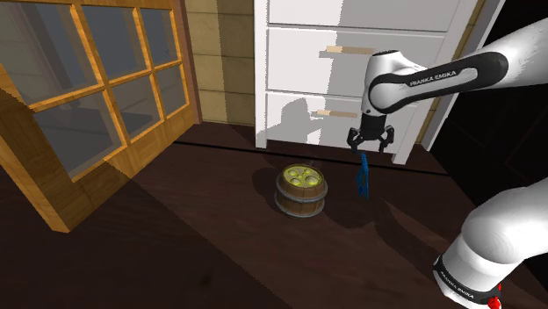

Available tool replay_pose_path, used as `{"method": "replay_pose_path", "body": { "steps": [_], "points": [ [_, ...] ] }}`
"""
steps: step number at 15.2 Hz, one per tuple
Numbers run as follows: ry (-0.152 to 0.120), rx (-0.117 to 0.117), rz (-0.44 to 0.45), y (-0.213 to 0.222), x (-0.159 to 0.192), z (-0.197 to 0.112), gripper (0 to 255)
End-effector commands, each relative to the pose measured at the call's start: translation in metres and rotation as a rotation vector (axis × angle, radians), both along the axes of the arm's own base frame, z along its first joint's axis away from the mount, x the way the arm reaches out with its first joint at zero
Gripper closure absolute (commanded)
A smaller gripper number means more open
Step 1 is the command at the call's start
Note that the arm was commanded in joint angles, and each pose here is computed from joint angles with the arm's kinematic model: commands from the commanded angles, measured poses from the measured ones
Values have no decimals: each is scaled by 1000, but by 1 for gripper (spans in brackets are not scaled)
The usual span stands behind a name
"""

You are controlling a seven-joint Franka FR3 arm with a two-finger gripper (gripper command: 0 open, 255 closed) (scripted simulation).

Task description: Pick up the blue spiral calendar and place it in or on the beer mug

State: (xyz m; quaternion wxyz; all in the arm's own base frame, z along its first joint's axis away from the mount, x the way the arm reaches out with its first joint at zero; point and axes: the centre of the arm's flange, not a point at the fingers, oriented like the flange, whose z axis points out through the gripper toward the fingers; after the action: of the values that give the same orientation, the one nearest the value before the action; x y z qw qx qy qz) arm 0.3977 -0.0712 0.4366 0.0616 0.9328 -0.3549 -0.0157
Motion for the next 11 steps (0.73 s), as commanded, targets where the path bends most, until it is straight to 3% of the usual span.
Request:
{"method": "replay_pose_path", "body": {
  "steps": [1, 3, 11],
  "points": [
    [-6, -14, -125, -14, 10, -24, 0],
    [-8, -22, -197, -24, 16, -36, 0],
    [-8, -22, -197, -28, 12, -76, 0]
  ]
}}
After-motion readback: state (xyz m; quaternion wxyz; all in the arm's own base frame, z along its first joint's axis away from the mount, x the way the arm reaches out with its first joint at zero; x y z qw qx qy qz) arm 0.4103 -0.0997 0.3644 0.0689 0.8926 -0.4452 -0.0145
